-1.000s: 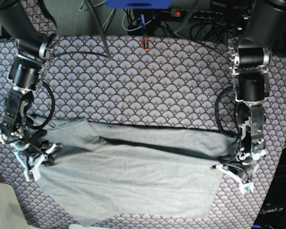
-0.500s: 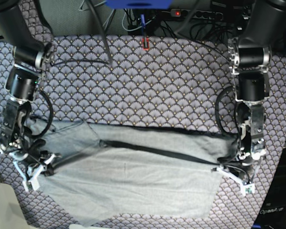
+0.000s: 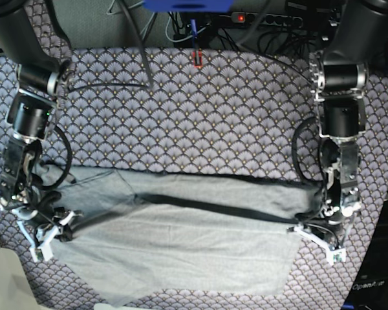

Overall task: Fold the T-shirt properly
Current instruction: 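Lift the grasped edge and fold it across the shirt with both grippers, then release the folded edge and regrasp the fold line with both grippers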

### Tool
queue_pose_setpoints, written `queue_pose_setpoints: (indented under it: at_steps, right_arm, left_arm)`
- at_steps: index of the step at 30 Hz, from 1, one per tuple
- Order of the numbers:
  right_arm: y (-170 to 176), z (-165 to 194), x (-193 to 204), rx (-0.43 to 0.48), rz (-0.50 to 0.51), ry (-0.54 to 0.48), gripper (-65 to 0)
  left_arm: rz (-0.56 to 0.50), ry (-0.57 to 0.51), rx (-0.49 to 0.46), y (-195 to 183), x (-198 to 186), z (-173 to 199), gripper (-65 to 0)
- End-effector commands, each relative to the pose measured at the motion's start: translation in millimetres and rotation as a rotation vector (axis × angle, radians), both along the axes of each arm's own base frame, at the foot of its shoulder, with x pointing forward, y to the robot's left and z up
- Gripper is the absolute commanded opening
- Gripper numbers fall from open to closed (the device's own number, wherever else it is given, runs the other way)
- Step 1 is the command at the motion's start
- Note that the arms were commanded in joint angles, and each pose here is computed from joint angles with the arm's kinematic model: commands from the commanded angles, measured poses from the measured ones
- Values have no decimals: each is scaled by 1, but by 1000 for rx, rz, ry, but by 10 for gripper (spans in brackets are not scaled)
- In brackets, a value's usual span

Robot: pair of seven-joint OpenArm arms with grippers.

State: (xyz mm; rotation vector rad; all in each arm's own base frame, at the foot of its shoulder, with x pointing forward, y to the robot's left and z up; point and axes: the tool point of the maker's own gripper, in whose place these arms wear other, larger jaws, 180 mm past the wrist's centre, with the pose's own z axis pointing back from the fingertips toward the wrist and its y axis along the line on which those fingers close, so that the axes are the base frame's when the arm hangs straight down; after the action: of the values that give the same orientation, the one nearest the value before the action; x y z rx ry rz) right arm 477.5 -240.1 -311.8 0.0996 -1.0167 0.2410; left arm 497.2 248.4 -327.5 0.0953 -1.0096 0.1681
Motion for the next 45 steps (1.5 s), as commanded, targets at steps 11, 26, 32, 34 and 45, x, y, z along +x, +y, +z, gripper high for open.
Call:
queue_pose_setpoints:
  at_steps: [11,26,32,34,45]
  right_arm:
    - [-6,2,15,-16,-11,-5,-594]
    - [-27,-5,5,-71,-30,32,-356]
    - [-48,-38,-31,-127,-46,93,-355]
    - [-48,-40,-36,-132,-43,83,-347]
    - [-69,-36,-78,-182,-113,37,-216]
  left_arm:
    - [5,-76,1,1,14,26,-573]
    - [-5,-72,12,-1,-1,19,-325]
    - [-20,-43,29,-4,-32,-6,-325]
    - [-24,-26,27,-6,-39,-15,-325]
    - [-47,15,40,-13,-84,-39,-322]
